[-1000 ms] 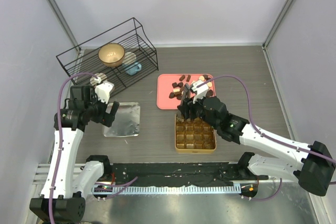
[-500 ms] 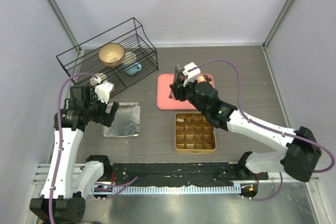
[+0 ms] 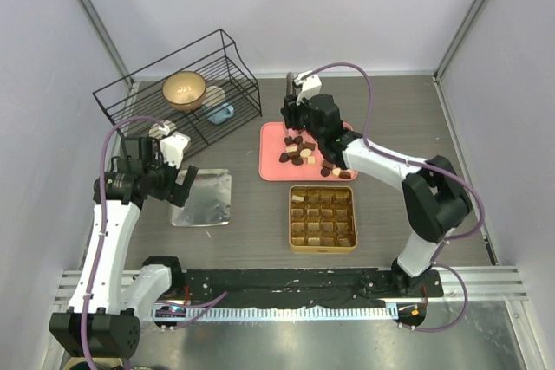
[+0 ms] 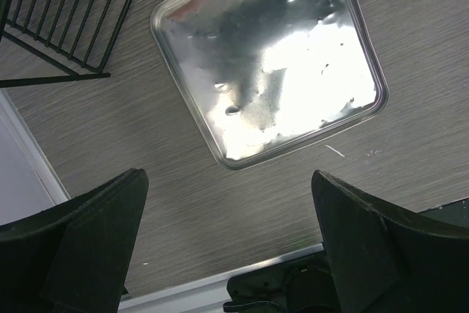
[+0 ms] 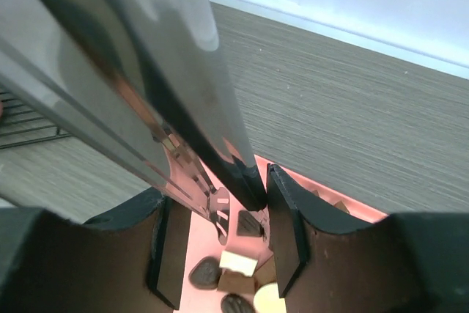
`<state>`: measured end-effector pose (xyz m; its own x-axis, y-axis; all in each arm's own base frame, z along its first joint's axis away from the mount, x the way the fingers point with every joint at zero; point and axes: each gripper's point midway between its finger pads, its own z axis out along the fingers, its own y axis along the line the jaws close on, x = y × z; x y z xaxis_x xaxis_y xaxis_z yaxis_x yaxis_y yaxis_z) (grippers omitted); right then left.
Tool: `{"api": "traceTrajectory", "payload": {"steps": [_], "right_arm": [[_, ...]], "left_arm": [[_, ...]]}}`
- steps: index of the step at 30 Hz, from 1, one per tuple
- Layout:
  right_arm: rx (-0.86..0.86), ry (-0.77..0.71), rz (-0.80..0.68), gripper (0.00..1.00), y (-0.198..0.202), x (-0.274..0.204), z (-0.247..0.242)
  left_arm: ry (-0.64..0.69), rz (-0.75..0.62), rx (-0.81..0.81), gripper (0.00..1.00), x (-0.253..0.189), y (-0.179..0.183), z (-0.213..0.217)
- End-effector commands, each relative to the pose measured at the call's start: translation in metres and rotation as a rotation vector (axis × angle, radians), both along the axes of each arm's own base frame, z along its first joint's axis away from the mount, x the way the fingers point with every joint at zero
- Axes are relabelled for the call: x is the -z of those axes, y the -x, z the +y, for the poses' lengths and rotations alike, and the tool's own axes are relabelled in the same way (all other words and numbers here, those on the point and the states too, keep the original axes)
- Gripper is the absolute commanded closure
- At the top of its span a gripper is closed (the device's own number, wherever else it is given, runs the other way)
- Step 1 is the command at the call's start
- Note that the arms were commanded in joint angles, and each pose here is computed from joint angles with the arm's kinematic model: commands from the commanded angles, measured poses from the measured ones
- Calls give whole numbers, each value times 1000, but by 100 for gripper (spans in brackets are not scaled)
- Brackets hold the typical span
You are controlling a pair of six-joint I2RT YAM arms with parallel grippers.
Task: Pack the chocolate
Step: Pick up the fake chocolate from the plate.
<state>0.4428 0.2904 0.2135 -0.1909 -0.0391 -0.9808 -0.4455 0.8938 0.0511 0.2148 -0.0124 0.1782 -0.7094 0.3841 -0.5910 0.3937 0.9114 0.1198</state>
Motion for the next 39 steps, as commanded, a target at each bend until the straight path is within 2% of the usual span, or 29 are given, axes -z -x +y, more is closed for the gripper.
{"api": "traceTrajectory", "payload": {"steps": [1, 7, 19, 39], "right_arm": [[-36, -91, -84, 52, -25, -31, 16], [-47, -103, -65, 48, -43, -12, 21], [-43, -90, -23, 48, -55, 21, 20], [-35, -57, 25, 50, -30, 40, 2]], "left_arm": [[-14, -63, -18, 0, -15, -17, 4], [-22, -38, -23, 0, -8, -23, 6], [-44, -21, -24, 0, -3, -24, 9], [-22, -1, -15, 0, 2, -23, 5]]}}
